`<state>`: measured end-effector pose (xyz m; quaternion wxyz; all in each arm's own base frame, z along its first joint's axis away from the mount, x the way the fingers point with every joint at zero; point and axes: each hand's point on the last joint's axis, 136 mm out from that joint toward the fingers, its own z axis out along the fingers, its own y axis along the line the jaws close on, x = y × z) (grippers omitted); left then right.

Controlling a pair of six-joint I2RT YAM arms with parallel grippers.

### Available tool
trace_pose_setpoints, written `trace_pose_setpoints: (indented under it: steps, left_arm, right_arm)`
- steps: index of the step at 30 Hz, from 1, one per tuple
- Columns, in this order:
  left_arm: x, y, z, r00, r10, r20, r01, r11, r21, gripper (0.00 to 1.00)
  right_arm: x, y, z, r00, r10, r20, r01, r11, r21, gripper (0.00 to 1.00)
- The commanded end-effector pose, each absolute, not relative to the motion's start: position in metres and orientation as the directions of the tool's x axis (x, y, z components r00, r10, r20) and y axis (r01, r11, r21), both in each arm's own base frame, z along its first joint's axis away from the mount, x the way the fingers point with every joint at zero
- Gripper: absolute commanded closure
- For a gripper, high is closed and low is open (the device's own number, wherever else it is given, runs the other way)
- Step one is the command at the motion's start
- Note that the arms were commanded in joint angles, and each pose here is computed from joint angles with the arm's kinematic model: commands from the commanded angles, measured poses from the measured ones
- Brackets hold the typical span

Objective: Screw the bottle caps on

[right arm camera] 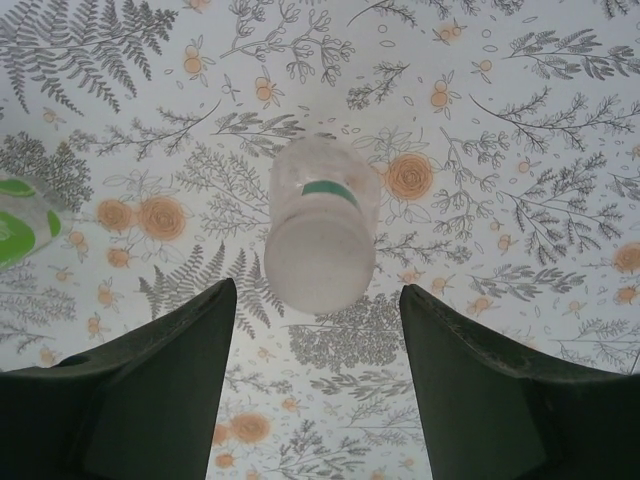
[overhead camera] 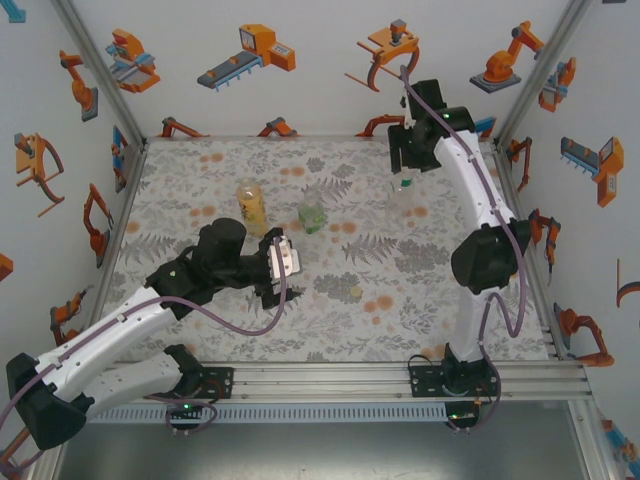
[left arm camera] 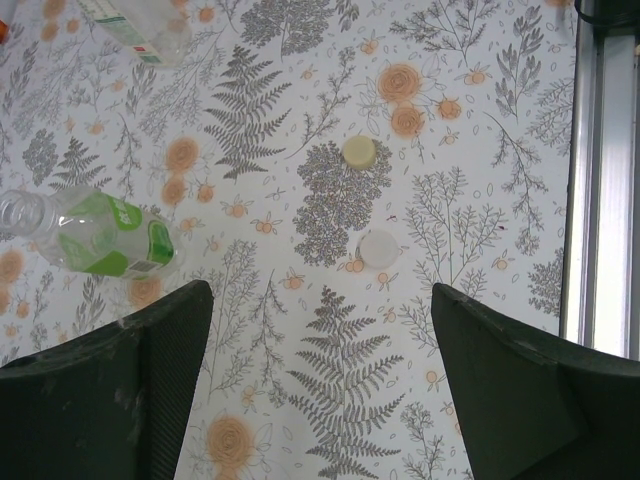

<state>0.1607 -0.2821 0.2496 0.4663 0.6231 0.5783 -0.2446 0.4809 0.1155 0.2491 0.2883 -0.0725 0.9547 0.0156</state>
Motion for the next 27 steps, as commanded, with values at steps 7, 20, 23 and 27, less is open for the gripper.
trace_pose_setpoints:
  steps: [7, 20, 23, 27]
  left_arm:
    - [0.155, -0.283, 0.259, 0.220, 0.462, -0.859, 0.950, 0.098, 0.296, 0.18]
    - [0.164, -0.268, 0.275, 0.254, 0.435, -0.864, 0.907, 0.204, 0.369, 0.11]
    - [0.166, -0.264, 0.278, 0.259, 0.433, -0.863, 0.895, 0.227, 0.383, 0.11]
    - [0.169, -0.262, 0.280, 0.262, 0.431, -0.863, 0.886, 0.247, 0.392, 0.11]
  right_arm:
    - [0.435, 0.130, 0.261, -0.823, -0.175, -0.541, -0.192, 0.981, -0.027, 0.39]
    - [0.387, 0.212, 0.236, -0.665, -0.262, -0.699, -0.504, 0.849, 0.161, 0.42]
    - [0.377, 0.231, 0.233, -0.594, -0.237, -0.768, -0.579, 0.789, 0.204, 0.42]
    - [0.364, 0.256, 0.228, -0.494, -0.207, -0.845, -0.663, 0.718, 0.211, 0.41]
